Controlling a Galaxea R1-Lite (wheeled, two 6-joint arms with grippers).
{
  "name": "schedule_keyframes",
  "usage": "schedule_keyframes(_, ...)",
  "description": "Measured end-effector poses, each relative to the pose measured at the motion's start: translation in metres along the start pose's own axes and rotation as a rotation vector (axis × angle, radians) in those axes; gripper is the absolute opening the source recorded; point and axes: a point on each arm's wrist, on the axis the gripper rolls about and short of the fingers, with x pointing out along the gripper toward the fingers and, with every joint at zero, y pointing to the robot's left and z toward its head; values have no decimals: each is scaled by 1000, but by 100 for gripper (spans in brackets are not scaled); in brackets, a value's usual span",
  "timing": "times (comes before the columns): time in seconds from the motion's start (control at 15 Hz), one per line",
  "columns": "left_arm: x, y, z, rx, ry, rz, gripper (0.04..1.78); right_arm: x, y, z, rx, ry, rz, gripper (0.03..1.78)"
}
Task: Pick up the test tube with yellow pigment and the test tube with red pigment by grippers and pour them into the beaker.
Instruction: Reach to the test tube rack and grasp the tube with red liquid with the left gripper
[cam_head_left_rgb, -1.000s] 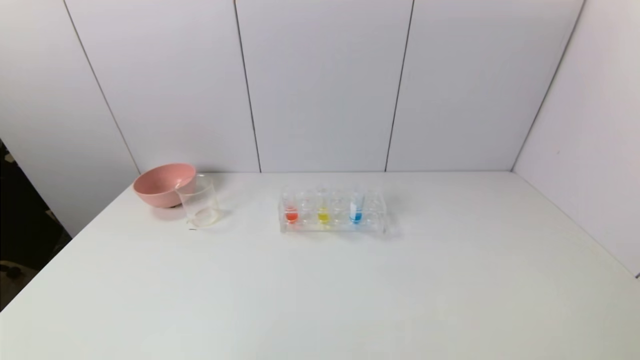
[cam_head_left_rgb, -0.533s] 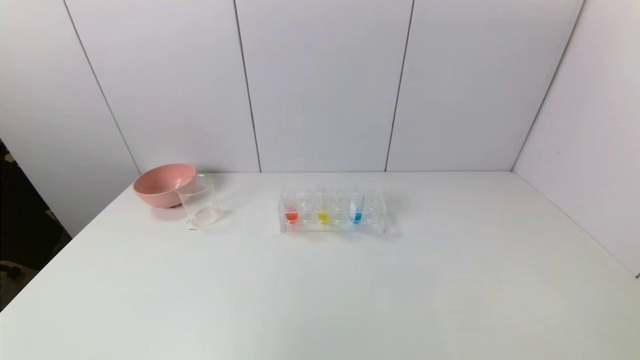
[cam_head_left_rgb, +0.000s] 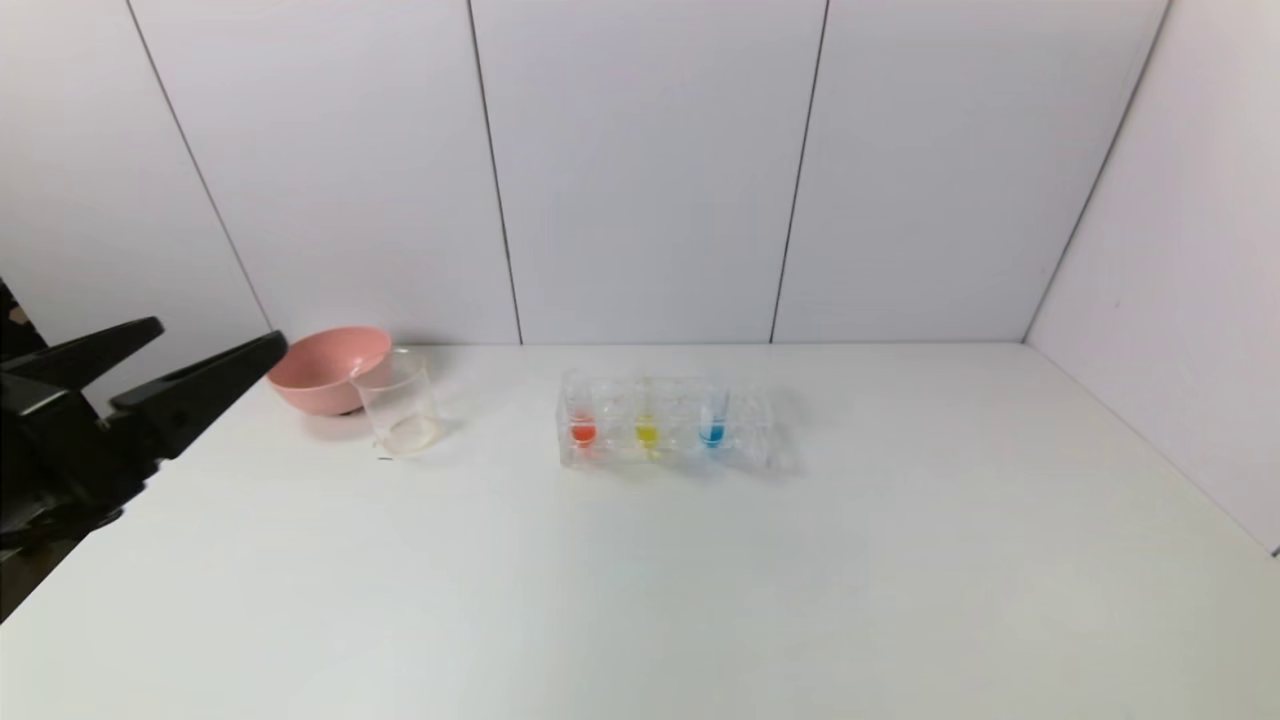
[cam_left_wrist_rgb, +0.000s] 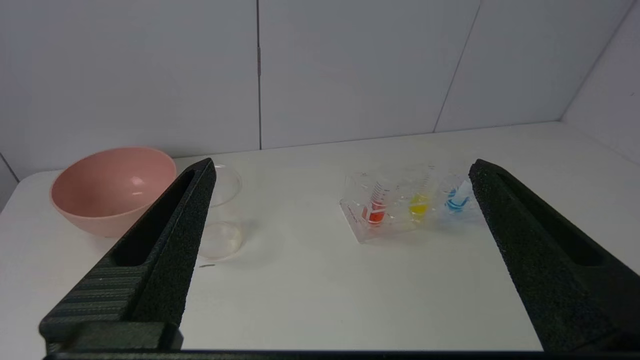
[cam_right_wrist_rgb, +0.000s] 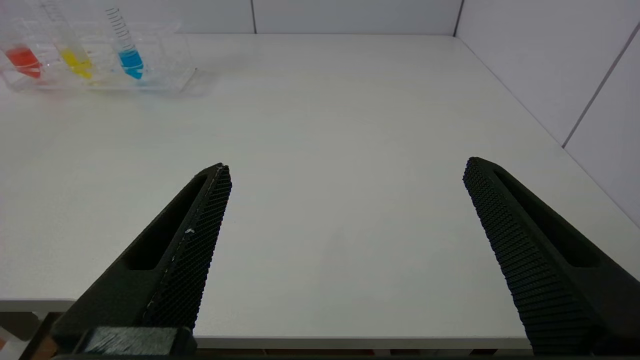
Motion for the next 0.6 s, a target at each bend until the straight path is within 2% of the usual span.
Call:
schedule_keyframes(0.27, 80, -12, -31, 15, -1, 54, 177, 0, 0, 0, 0, 0, 0, 170)
schedule_keyframes(0.47, 131, -35, -52, 35, -68, 106, 177, 0, 0, 0, 0, -1, 0, 170)
schedule_keyframes(0.6, 153, -50, -65, 34, -77, 106, 177, 0, 0, 0, 0, -1, 0, 170)
